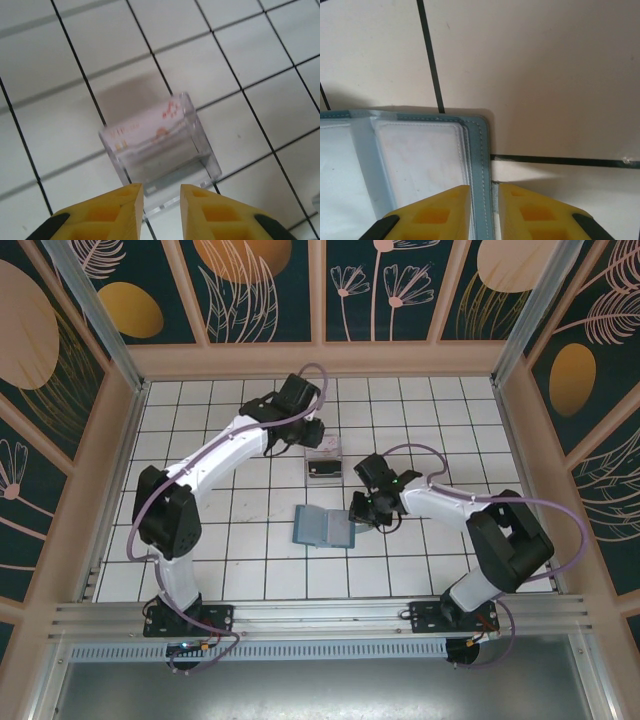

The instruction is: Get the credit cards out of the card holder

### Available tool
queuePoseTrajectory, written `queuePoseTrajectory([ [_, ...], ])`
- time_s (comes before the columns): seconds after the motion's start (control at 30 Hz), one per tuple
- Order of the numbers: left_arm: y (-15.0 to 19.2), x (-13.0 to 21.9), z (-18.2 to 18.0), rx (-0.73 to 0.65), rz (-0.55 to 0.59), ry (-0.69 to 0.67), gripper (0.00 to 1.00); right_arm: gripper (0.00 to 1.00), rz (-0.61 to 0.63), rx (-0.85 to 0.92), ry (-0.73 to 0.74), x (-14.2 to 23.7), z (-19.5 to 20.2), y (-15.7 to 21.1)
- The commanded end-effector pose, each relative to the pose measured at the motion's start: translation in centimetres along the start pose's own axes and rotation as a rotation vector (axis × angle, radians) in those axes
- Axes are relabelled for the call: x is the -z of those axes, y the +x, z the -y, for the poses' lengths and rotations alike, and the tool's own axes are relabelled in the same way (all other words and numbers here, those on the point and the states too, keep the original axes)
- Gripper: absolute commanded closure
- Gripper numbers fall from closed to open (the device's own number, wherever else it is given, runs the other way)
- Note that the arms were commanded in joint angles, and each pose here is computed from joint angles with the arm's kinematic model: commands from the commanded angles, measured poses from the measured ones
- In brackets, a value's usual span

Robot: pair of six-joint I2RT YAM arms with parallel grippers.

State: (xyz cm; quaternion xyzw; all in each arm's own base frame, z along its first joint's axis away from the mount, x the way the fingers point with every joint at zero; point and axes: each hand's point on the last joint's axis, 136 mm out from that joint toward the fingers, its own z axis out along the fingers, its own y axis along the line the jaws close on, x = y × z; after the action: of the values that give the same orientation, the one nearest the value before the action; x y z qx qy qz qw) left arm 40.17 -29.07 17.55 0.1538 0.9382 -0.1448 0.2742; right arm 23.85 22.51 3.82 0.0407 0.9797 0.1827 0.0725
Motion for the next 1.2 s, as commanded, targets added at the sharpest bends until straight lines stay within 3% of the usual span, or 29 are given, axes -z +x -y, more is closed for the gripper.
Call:
queuePoseTrajectory([
  [0.0,2.6,-0.2,0.9,0.163,-0.058,0.051,0.73,0.77,-0.004,0.028,0.046,0.4,0.2,-0.9],
  [0.1,5.7,-0.9,1.9,0.194,-0.117,0.073,0.73,0.78,-0.003,0.044,0.045,0.6,0.1,-0.9],
  [0.23,8.3,-1.1,3.6,0.166,-0.113,0.069,0.73,0.77,0.034,0.054,0.025,0.9,0.0,-1.2],
  [0.57,12.6,-2.9,6.2,0.147,-0.219,0.028,0.73,0.77,0.073,0.049,0.006,1.3,-0.1,-1.4],
  [0.7,14.6,-3.9,7.3,0.137,-0.270,-0.012,0.73,0.77,0.084,0.027,0.063,1.5,1.4,-1.5],
  [0.93,17.6,-5.4,9.4,0.143,-0.329,-0.027,0.71,0.76,0.104,-0.033,0.038,2.4,2.7,-0.8],
  [1.17,18.7,-6.1,9.7,0.133,-0.353,-0.095,0.67,0.76,0.124,-0.132,0.055,2.9,6.5,-0.4],
])
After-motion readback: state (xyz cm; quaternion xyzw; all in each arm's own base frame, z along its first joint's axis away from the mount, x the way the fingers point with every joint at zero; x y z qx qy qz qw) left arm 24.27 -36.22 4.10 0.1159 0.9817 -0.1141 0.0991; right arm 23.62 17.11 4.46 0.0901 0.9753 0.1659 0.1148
